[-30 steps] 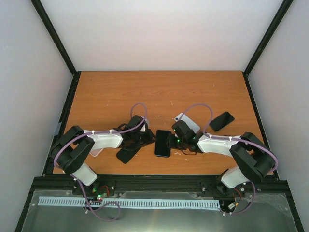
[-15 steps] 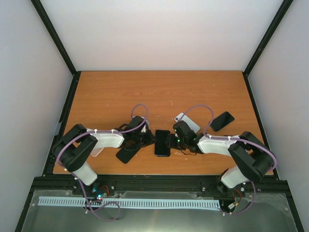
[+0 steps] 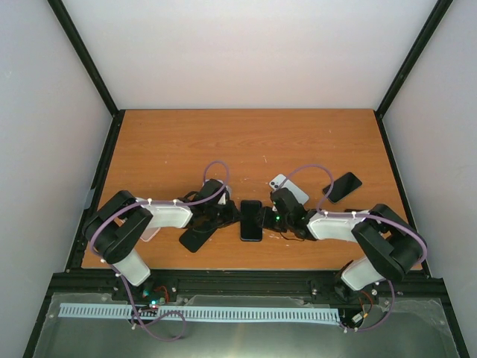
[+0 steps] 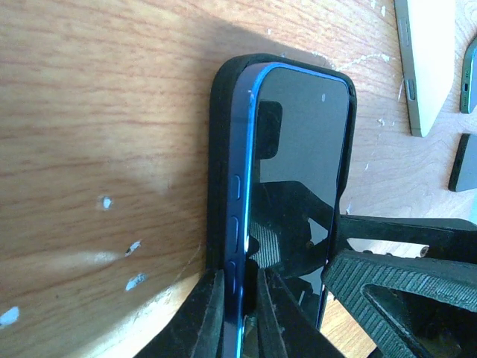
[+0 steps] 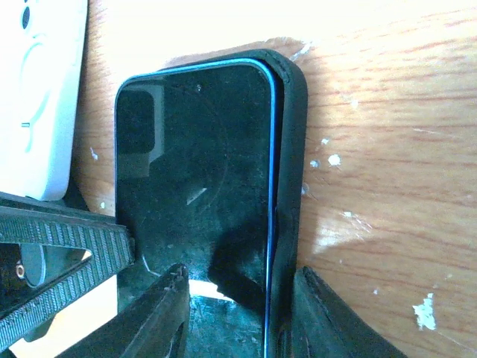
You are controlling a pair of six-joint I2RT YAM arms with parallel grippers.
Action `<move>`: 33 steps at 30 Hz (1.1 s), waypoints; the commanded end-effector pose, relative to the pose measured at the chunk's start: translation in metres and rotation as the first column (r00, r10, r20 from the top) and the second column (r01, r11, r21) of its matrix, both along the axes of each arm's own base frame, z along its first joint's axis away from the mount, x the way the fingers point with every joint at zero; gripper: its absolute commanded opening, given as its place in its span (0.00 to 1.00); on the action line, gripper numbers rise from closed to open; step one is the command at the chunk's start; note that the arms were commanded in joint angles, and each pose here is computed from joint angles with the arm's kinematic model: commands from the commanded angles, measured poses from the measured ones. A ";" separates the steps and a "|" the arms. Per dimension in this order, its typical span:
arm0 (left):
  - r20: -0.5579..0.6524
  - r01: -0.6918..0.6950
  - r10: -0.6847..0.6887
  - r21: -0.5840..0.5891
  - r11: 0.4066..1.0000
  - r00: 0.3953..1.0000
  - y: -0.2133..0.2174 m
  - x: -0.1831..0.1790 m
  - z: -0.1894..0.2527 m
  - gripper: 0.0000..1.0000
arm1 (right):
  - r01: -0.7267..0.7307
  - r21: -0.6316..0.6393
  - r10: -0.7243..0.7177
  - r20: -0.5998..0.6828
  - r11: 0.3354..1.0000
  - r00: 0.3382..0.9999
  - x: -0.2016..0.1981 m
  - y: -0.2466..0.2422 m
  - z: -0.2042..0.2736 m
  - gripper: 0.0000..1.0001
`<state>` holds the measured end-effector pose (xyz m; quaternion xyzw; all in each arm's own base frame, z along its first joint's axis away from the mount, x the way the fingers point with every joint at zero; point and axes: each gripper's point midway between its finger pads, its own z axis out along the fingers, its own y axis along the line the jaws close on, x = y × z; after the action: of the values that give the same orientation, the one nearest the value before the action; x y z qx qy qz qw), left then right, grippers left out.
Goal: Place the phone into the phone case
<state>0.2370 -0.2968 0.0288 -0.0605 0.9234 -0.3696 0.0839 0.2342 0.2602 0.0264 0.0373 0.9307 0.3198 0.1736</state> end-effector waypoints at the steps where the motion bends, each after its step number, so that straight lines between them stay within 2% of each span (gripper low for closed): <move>1: -0.013 0.062 -0.062 -0.058 0.996 0.998 -0.022 -0.013 0.004 0.12 | -0.055 0.136 0.053 0.021 0.989 0.998 -0.006 0.021 0.021 0.37; 9: -0.025 0.035 -0.036 -0.020 0.999 0.999 -0.007 -0.021 -0.006 0.21 | -0.069 0.278 0.052 0.070 0.958 0.996 -0.008 0.029 0.049 0.37; 16: -0.019 0.030 -0.030 -0.023 0.999 0.999 -0.002 -0.025 -0.004 0.23 | -0.091 0.402 0.074 0.057 0.911 0.996 -0.013 0.041 0.074 0.37; 23: -0.010 0.031 -0.031 -0.030 0.999 0.999 -0.002 -0.024 -0.001 0.25 | -0.101 0.463 0.098 0.030 0.881 0.995 -0.019 0.048 0.079 0.38; 33: 0.013 0.030 -0.029 -0.047 0.998 0.999 -0.003 -0.023 0.004 0.29 | -0.129 0.479 0.148 -0.001 0.868 0.989 -0.023 0.055 0.066 0.37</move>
<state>0.2279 -0.2874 0.0265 -0.0701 0.9206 -0.3715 0.0980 0.2327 0.2745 0.0529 0.0979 0.8740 0.4485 0.1591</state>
